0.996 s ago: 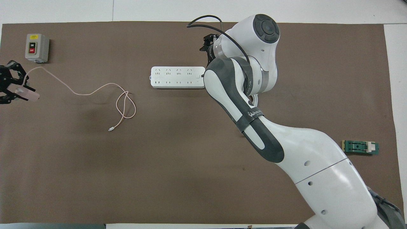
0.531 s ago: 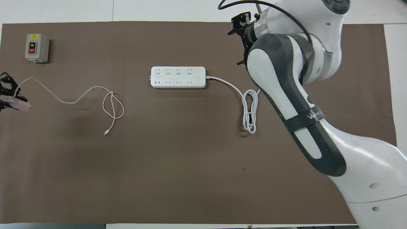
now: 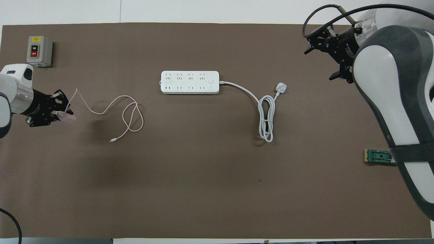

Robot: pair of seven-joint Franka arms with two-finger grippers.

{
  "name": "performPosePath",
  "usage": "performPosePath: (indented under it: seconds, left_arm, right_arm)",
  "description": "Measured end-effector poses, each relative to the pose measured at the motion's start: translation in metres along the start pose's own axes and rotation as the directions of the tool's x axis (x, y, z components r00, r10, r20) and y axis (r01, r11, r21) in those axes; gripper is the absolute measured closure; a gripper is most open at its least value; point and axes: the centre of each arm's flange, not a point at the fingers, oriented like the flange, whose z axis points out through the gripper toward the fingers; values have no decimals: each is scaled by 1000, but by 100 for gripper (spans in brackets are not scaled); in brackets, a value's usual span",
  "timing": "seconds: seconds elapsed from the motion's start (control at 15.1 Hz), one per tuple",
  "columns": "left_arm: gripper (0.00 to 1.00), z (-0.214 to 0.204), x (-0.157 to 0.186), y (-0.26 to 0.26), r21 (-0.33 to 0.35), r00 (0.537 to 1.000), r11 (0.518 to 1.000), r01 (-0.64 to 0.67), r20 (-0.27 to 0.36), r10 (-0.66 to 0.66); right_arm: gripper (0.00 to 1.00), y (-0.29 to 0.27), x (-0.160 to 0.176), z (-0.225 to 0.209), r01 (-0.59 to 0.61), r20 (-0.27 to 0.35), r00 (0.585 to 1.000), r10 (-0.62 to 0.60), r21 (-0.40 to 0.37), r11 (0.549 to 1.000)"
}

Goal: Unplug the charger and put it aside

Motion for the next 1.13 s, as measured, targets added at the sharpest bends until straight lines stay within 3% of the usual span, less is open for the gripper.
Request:
performPosePath:
  seconds: [0.27, 0.4, 0.86, 1.0, 1.13]
  left_arm:
    - [22, -21, 1, 2, -25, 999, 1000, -5, -39, 4]
    - [1, -32, 2, 6, -36, 998, 999, -28, -56, 26]
    - [0, -100, -5, 47, -38, 976, 979, -200, -97, 196]
    - [0, -102, -11, 57, -3, 961, 966, -257, -109, 255]
    - [0, -107, -19, 60, 28, 934, 938, -347, -78, 348]
  right_arm:
    - [0, 25, -11, -17, 269, -1, 962, -272, -151, 951]
    - [0, 40, -12, -23, 355, 19, 934, -357, -177, 918]
    - [0, 112, -14, -44, 488, 75, 872, -483, -172, 856]
    - [0, 126, -13, -48, 494, 84, 869, -487, -179, 851]
    - [0, 134, -14, -46, 497, 93, 868, -489, -187, 847]
